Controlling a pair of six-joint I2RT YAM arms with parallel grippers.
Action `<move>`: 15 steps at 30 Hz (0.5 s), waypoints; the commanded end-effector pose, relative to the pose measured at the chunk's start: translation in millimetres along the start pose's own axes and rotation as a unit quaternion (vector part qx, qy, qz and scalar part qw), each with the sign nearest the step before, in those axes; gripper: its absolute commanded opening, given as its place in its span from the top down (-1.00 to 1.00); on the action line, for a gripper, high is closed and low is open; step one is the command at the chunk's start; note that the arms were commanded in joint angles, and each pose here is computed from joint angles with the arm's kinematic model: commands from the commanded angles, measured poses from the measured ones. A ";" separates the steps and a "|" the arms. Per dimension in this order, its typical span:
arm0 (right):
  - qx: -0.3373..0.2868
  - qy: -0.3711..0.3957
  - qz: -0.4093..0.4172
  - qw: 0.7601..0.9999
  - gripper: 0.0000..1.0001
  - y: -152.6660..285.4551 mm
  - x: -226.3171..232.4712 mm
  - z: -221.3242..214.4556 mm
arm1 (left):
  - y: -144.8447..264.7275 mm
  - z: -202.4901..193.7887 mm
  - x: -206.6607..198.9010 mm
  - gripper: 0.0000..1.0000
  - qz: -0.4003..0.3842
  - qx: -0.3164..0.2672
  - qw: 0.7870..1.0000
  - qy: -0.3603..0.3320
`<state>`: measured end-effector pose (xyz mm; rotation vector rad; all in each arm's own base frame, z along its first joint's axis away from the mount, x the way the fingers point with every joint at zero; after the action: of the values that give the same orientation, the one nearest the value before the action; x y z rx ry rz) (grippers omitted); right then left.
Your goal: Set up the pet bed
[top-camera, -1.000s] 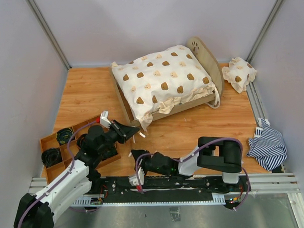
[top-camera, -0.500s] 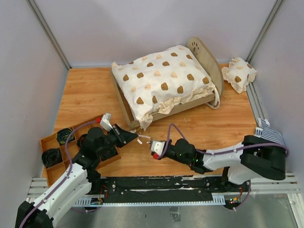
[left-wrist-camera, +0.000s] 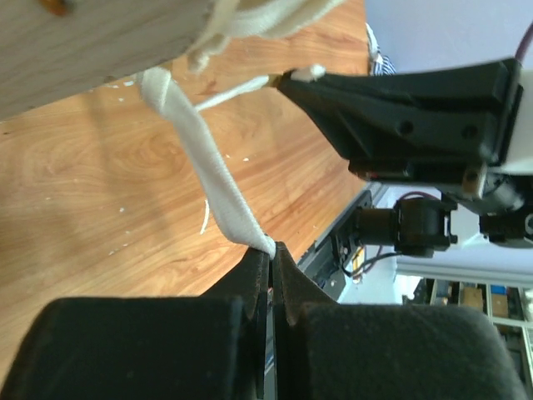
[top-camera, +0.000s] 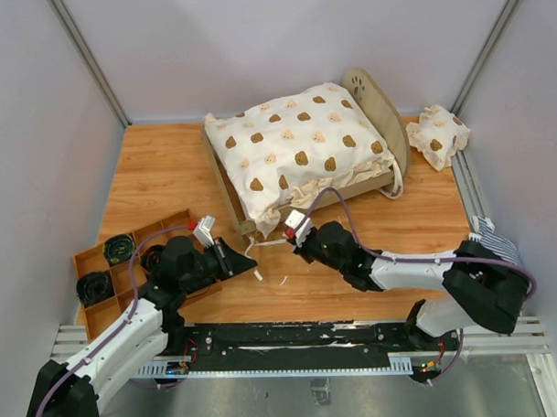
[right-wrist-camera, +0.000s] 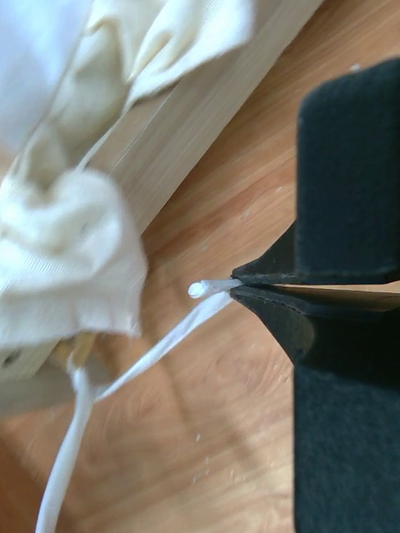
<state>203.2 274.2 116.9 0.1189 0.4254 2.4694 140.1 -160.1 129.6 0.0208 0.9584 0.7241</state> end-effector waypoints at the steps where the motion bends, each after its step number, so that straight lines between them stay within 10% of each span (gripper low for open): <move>1: 0.031 -0.038 -0.078 0.996 0.99 24.7 -22.1 -9.0 | 2.3 -1.9 -12.9 0.99 -0.057 0.017 0.998 -0.011; 11: 0.024 -0.066 0.003 0.998 0.99 44.5 -0.6 -12.2 | 4.5 -5.2 19.1 0.99 0.086 0.016 0.996 0.007; 15: 0.037 -0.078 -0.105 0.991 0.99 55.3 -24.0 -8.7 | 6.7 -6.8 29.8 0.99 0.129 0.016 0.991 0.009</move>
<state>182.8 230.9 121.1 0.2646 0.4476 2.3628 136.6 -149.6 108.1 0.1259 1.0177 0.8384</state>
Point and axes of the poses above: each gripper's point midway between its finger pads, its own y axis back along the fingers, its own x axis along the line the jaws close on, z = x × y, the point moved 6 cm from there along y, back along the fingers, and after that the axes turned 12 degrees about -y, right-handed, at the moved point
